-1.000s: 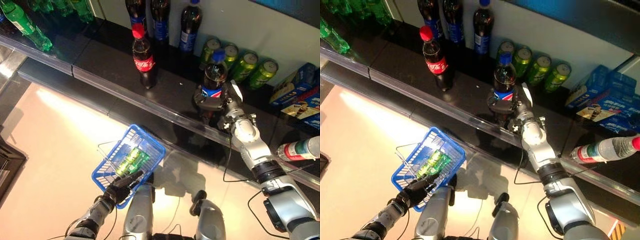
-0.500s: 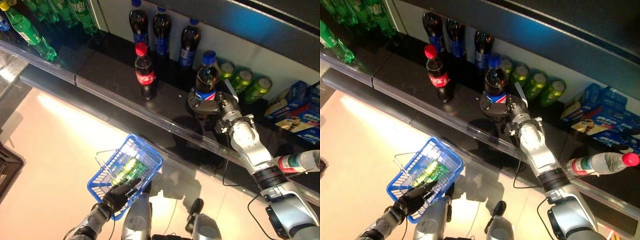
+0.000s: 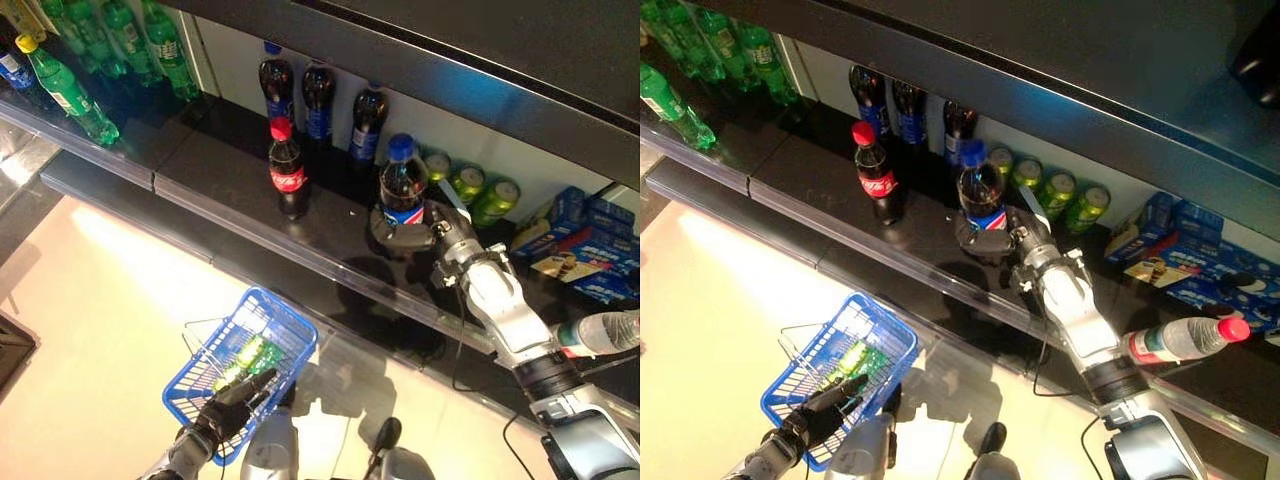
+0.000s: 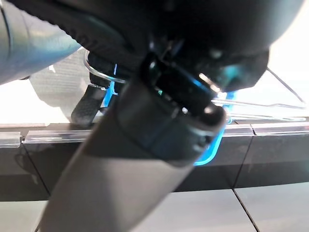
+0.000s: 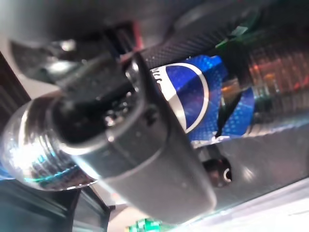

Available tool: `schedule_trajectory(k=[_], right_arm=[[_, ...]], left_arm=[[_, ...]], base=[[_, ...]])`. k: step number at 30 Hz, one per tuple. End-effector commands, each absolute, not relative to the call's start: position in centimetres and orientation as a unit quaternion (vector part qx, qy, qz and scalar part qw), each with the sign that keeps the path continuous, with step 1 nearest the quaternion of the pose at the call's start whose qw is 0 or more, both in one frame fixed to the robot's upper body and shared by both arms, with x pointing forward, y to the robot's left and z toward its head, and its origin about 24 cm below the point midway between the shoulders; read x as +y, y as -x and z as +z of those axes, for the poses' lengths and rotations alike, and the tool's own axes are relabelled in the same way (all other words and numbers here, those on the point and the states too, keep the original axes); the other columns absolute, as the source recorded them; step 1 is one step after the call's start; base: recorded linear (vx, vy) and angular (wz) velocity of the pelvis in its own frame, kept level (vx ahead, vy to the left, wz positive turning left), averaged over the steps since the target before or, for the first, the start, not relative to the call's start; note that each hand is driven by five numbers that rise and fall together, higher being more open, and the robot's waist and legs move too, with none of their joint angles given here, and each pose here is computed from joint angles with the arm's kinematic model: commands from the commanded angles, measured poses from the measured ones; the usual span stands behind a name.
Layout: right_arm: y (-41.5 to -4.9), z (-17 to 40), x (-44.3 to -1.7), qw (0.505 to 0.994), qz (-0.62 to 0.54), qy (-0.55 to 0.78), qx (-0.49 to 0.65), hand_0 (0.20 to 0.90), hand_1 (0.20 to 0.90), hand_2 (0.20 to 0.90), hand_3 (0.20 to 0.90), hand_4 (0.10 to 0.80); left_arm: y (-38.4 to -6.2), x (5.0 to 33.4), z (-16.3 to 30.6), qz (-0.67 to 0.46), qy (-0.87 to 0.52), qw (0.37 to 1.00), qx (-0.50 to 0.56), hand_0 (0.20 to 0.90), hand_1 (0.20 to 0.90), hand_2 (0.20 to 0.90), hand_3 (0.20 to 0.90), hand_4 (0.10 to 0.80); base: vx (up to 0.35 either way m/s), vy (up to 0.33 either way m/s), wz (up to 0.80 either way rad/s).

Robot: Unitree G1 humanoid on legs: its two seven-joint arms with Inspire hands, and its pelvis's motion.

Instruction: Pick up the drink and place into the basket.

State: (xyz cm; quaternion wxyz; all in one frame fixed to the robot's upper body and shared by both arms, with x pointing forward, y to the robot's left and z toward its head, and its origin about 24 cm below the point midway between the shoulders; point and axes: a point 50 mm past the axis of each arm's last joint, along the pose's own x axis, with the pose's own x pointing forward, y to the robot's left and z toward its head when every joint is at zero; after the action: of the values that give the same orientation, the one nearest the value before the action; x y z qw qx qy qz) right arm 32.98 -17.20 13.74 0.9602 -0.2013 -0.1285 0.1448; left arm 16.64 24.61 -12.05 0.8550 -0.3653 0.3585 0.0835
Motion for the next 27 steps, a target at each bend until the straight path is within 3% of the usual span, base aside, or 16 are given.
schedule_trajectory(k=[1,15,27], right_arm=[[-31.9,18.7,-15.9,0.928,0.172,0.197,-0.266,0.3,0.3,0.3,0.2,0.1],[-31.1,18.1,-15.9,0.911,0.201,0.248,-0.261,0.3,0.3,0.3,0.2,0.1],[-30.8,17.5,-15.2,0.917,0.201,0.229,-0.259,0.3,0.3,0.3,0.2,0.1]], left_arm=[[-16.8,23.0,-11.4,0.01,0.415,0.864,0.285,0.3,0.3,0.3,0.2,0.1],[-19.0,21.4,-8.7,-0.072,0.457,0.87,0.168,0.3,0.3,0.3,0.2,0.1],[-23.6,18.0,-1.2,-0.21,0.458,0.863,0.03,0.3,0.3,0.3,0.2,0.1]], base=[[-0.05,0.024,0.02],[-0.047,0.02,0.06],[-0.026,0.004,0.15]])
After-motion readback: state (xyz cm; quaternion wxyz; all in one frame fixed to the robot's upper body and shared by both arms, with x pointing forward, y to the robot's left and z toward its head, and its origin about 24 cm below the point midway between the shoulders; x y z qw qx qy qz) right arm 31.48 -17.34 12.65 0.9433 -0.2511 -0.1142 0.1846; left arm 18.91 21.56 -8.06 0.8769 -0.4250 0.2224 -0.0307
